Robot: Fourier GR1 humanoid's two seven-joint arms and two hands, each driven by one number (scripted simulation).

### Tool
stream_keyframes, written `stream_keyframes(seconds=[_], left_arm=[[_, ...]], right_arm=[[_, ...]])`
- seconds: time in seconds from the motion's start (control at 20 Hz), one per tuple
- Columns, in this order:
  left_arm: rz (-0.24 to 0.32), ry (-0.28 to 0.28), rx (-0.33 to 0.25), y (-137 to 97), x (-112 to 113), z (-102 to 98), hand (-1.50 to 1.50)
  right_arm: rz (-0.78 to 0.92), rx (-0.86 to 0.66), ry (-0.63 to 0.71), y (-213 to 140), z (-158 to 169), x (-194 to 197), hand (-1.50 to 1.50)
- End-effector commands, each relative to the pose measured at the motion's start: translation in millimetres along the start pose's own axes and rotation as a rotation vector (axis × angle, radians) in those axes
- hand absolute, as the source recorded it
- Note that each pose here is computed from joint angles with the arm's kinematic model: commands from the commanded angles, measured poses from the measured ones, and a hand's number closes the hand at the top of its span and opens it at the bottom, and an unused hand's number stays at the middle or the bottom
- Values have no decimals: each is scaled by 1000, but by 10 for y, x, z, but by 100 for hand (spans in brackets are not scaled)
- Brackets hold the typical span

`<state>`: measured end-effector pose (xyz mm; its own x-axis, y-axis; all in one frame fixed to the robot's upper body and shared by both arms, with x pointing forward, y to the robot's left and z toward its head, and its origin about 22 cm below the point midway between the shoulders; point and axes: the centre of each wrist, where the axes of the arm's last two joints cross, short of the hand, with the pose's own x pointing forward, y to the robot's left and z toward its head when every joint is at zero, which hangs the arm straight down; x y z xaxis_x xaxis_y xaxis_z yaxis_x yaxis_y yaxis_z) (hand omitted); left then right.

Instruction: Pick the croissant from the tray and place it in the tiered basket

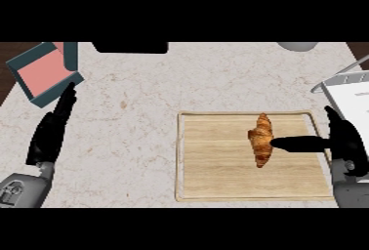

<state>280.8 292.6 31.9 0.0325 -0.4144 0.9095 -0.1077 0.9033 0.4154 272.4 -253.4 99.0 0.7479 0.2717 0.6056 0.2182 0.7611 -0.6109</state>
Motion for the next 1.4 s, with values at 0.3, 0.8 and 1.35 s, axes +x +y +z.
stream_keyframes(seconds=[0.3, 0.8, 1.35], left_arm=[[-1, 5, 24, 75, 42, -38, 0], [-7, 0, 9, 103, -105, 38, 0], [6, 16, 26, 183, -55, 23, 0]], right_arm=[[125, 10, 206, 387, 74, 147, -150], [211, -52, 202, 568, 87, 359, -150], [209, -9, 274, 777, 139, 254, -150]])
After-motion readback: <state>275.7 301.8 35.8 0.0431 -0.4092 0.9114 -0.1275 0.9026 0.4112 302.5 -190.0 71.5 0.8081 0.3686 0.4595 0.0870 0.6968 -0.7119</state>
